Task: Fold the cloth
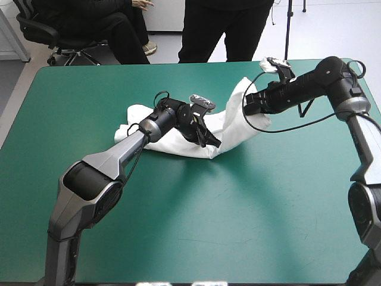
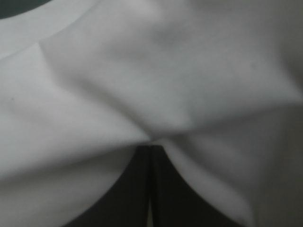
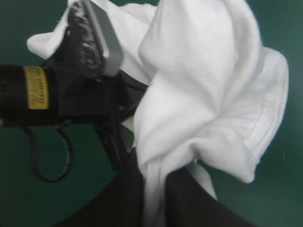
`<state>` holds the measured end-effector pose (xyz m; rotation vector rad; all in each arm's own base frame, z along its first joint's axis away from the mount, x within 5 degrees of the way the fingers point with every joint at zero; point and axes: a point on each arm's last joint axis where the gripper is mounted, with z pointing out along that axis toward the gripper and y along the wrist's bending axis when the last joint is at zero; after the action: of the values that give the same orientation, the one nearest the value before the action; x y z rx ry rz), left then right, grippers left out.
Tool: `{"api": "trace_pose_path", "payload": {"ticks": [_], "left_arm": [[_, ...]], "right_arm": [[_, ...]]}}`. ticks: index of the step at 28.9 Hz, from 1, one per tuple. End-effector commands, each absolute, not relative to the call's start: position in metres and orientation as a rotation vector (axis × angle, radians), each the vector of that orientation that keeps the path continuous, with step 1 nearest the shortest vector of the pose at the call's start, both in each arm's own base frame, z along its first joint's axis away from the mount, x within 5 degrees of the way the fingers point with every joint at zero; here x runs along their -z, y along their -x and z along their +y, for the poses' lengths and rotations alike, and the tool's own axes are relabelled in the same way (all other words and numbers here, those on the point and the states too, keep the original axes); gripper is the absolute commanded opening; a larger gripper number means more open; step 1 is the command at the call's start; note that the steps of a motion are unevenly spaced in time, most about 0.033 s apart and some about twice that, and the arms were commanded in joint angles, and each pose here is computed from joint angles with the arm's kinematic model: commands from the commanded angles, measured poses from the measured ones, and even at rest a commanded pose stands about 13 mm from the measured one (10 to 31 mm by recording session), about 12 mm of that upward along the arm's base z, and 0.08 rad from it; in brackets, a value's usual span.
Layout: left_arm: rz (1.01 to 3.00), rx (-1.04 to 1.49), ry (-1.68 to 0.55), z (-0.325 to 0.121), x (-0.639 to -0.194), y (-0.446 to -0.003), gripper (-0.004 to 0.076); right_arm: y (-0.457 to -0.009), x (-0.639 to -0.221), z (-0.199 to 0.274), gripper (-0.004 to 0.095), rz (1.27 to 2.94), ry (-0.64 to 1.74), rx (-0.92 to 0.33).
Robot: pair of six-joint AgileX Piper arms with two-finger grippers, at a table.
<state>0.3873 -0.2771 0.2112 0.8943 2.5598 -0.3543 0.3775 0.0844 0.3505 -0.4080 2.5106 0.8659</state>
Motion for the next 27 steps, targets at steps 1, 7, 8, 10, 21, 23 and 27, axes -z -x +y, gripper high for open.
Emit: {"api": "trace_pose_path", "payload": {"ticks": [1, 7, 8, 10, 21, 23, 27], "left_arm": [[2.565, 0.380, -0.893, -0.277, -0.227, -0.381, -0.0017], [2.562, 0.380, -0.889, -0.274, -0.234, -0.380, -0.0017], [2.553, 0.377, -0.883, -0.272, -0.242, -0.380, -0.0017], [2.527, 0.360, -0.878, -0.263, -0.263, -0.379, -0.0017], [2.388, 0.253, -0.760, -0.163, -0.404, -0.313, -0.0017], [2.373, 0.233, -0.760, -0.145, -0.416, -0.292, -0.0017], [2.406, 0.201, -0.718, -0.111, -0.417, -0.251, -0.0017]], "right_arm": [[-0.360, -0.408, 0.098, -0.0017, 2.304, 0.438, -0.911], [-0.359, -0.419, 0.101, -0.0017, 2.274, 0.436, -0.903], [-0.359, -0.419, 0.100, -0.0016, 2.275, 0.436, -0.900], [-0.359, -0.419, 0.100, -0.0017, 2.275, 0.436, -0.900], [-0.357, -0.420, 0.112, -0.0016, 2.251, 0.486, -0.898], [-0.357, -0.420, 0.121, -0.0016, 2.226, 0.505, -0.896], [-0.361, -0.414, 0.145, -0.0016, 2.195, 0.528, -0.910]]}}
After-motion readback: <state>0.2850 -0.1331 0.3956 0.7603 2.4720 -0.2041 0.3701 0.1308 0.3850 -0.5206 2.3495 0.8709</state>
